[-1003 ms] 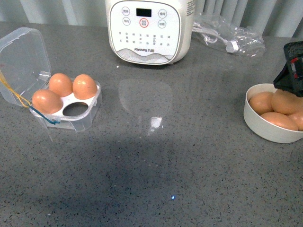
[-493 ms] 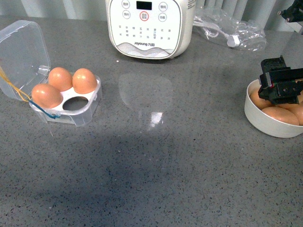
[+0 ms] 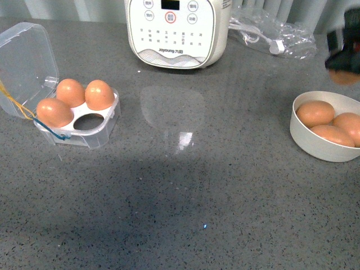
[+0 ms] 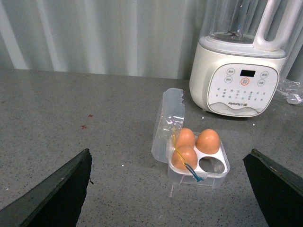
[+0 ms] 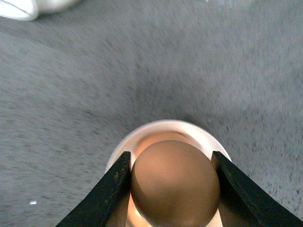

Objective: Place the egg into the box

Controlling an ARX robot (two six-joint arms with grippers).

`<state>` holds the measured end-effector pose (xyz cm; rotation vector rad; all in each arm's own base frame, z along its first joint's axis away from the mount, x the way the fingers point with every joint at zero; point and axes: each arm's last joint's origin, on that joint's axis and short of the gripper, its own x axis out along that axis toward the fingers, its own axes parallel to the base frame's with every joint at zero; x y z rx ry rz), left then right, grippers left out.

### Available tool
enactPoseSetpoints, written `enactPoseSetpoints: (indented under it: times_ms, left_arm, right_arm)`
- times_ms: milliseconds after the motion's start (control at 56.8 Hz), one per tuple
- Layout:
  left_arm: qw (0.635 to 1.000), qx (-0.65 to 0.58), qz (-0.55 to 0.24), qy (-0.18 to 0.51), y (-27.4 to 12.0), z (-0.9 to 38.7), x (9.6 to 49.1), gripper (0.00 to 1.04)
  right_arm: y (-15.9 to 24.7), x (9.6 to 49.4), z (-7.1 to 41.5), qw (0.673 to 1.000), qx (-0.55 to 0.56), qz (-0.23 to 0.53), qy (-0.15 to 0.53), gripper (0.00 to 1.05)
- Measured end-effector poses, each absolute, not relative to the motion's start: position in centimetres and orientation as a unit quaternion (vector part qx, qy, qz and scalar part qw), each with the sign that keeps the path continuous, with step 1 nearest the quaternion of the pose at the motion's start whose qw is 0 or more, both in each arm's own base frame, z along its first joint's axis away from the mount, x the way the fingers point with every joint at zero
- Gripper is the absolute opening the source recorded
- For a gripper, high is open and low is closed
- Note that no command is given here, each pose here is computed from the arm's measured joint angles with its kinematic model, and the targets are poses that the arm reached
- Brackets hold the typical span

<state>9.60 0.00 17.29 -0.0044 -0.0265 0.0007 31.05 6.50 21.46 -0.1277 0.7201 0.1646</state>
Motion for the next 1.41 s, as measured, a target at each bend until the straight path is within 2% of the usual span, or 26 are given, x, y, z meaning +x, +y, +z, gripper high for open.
enactPoseSetpoints:
  times_ms: [141,264,545,668,950,1407]
  left_arm:
    - [1.000,-0.002,0.000,-0.013,0.0,17.3,9.6,0.98]
    - [1.000,-0.002,0.000,-0.013,0.0,17.3,9.6,0.98]
    - [1.000,-0.002,0.000,-0.013,0.0,17.3,9.6,0.98]
    - [1.000,-0.002,0.000,-0.013,0.0,17.3,9.6,0.98]
    - [1.000,-0.002,0.000,-0.013,0.0,17.3,9.6,0.98]
    - [1.000,-0.002,0.000,-0.013,0.0,17.3,9.6,0.98]
  right_arm:
    - [9.0,30.7,24.9,0.942,-0.079,0.151,0.290,0.43]
    - [11.4,31.4,24.6,0.940,-0.097,0.203,0.255,0.43]
    - [17.9,32.6,22.1,0.884,-0.134,0.365,0.259,0.43]
    - [20.5,33.3,21.5,0.868,-0.143,0.403,0.253,0.43]
    - [23.8,35.5,18.5,0.832,-0.152,0.443,0.298,0.43]
    - [27.4,34.9,17.4,0.797,-0.170,0.483,0.321,0.43]
